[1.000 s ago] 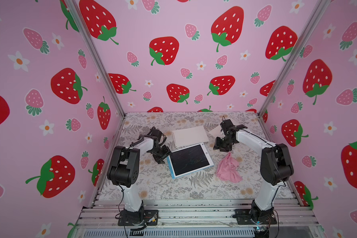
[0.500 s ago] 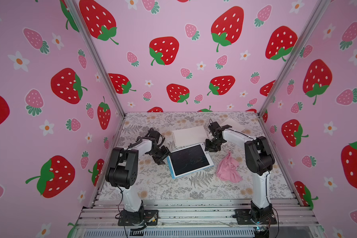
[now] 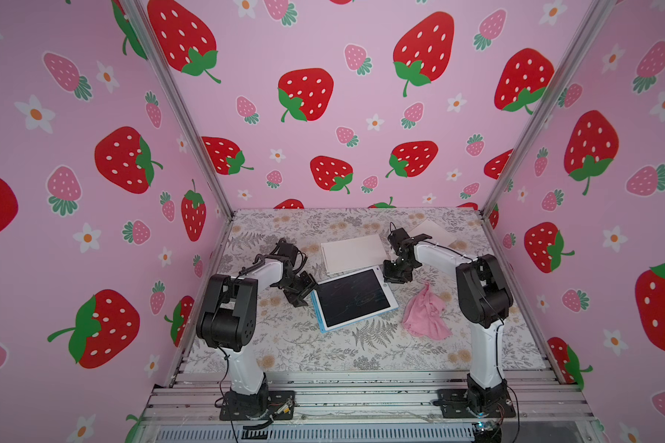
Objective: Wipe the drawing tablet
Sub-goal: Adjust the drawing tablet at the center of the board.
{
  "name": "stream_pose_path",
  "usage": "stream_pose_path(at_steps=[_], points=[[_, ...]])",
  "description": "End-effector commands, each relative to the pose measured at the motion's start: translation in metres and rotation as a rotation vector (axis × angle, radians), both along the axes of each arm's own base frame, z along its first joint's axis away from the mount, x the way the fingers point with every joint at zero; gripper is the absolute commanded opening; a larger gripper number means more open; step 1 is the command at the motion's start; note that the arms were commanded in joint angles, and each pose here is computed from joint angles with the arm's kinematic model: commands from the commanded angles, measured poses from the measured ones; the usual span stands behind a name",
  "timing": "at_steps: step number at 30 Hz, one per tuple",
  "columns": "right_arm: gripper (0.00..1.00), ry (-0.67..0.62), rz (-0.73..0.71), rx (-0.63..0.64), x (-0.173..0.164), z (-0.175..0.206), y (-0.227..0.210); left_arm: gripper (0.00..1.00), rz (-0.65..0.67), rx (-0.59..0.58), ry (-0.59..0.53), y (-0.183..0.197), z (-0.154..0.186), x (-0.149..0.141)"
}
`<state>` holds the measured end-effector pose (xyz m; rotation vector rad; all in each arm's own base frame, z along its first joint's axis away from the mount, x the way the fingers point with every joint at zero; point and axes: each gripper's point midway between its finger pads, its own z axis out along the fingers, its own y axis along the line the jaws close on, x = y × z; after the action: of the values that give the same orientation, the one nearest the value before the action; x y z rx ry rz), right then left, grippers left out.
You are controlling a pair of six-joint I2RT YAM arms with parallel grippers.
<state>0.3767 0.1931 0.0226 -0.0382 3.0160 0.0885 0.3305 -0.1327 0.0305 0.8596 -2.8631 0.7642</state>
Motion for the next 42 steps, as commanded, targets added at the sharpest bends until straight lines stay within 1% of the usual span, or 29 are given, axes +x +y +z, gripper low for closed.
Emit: stream_pose_path(at_steps=[1, 5, 9, 15, 20, 23, 29, 34, 36, 38, 42], points=[[0.35, 0.06, 0.004, -0.003, -0.024, -0.008, -0.002, 0.67, 0.007, 0.037, 0.052, 0.007, -0.017, -0.011], [0.36, 0.067, -0.003, 0.037, -0.028, -0.004, 0.0, 0.67, 0.007, 0.037, 0.06, 0.007, -0.022, -0.011], [0.29, 0.095, -0.006, 0.031, -0.03, -0.008, -0.003, 0.67, 0.009, 0.037, 0.071, 0.006, -0.027, -0.013], [0.3, 0.116, -0.006, -0.028, -0.035, -0.015, -0.015, 0.67, 0.011, 0.036, 0.061, 0.006, -0.024, -0.009], [0.29, 0.136, -0.026, -0.064, -0.03, -0.022, -0.017, 0.67, 0.006, 0.037, 0.06, 0.006, -0.025, -0.009], [0.24, 0.142, -0.031, -0.069, -0.029, -0.024, -0.016, 0.67, 0.004, 0.04, 0.062, 0.006, -0.025, -0.011], [0.24, 0.178, -0.019, -0.103, -0.042, -0.031, -0.023, 0.67, 0.007, 0.039, 0.049, 0.006, -0.021, -0.007], [0.31, 0.184, -0.047, -0.091, -0.04, -0.034, -0.02, 0.67, 0.003, 0.036, 0.044, 0.005, -0.019, -0.005], [0.31, 0.185, -0.067, -0.086, -0.035, -0.033, -0.018, 0.67, 0.001, 0.037, 0.046, 0.005, -0.02, -0.006], [0.28, 0.193, -0.075, -0.094, -0.033, -0.032, -0.017, 0.67, 0.001, 0.038, 0.052, 0.006, -0.022, -0.007], [0.25, 0.185, -0.058, -0.152, -0.034, -0.03, -0.024, 0.67, 0.002, 0.037, 0.047, 0.005, -0.02, -0.008]])
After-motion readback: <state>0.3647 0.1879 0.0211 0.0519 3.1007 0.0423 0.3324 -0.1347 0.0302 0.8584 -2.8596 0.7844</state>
